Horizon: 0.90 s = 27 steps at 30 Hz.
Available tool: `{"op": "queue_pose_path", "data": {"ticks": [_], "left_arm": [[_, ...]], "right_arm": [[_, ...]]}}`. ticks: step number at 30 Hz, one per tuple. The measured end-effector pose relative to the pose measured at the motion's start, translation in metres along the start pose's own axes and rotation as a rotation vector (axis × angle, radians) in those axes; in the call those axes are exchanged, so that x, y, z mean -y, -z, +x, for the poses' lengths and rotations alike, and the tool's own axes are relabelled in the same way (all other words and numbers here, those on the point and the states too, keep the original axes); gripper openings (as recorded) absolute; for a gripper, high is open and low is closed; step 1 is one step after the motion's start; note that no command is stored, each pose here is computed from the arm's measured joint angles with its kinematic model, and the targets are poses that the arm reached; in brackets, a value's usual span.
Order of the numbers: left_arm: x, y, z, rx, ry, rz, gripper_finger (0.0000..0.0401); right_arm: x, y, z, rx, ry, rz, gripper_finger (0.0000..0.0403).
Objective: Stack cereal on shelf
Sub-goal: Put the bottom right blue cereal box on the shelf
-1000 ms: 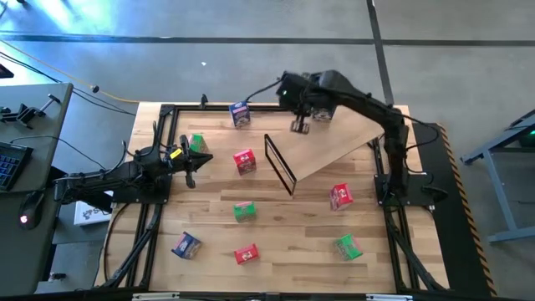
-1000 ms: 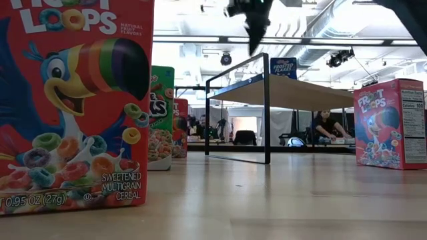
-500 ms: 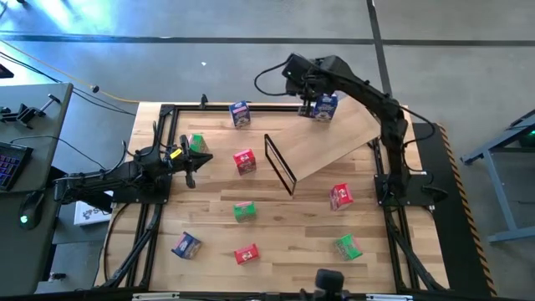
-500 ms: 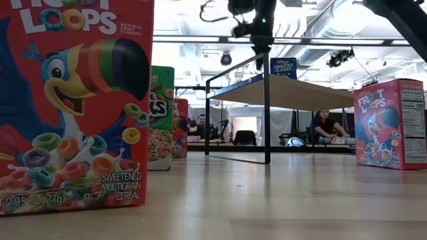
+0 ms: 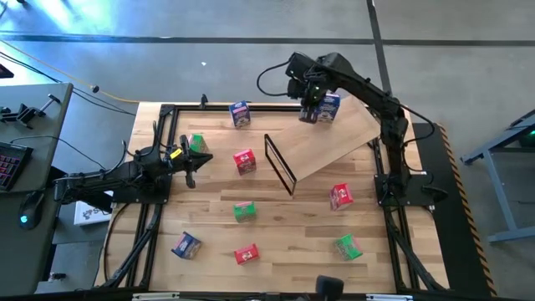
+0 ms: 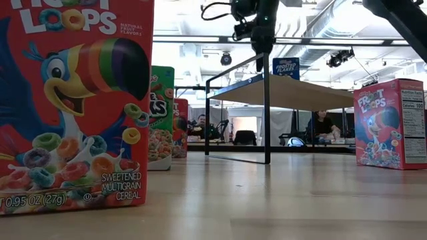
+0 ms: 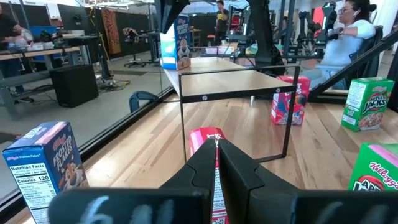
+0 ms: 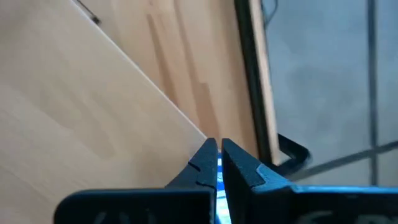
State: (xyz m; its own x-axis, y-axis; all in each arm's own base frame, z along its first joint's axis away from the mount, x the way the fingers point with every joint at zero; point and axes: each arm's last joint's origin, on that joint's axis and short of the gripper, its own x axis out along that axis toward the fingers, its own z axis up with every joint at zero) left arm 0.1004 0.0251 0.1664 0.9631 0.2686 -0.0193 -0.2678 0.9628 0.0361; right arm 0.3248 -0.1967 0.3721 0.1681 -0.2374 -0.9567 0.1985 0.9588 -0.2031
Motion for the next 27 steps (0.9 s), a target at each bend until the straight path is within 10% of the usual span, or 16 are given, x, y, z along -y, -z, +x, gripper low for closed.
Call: {"op": "queue_pose_path", "data": {"ticks": [15,27], "left_arm": [[0.0,0.002,0.0,-0.026,0.001,0.001,0.0012],[0.0,0.003,0.0,-0.029,0.007,-0.022,0.0012]], "right_arm": [[-0.11,0.017,-0.029,0.086,-0.116,0.171,0.0],[-0.182,0.082,0.03,0.642,-0.139,0.322,0.0]]}}
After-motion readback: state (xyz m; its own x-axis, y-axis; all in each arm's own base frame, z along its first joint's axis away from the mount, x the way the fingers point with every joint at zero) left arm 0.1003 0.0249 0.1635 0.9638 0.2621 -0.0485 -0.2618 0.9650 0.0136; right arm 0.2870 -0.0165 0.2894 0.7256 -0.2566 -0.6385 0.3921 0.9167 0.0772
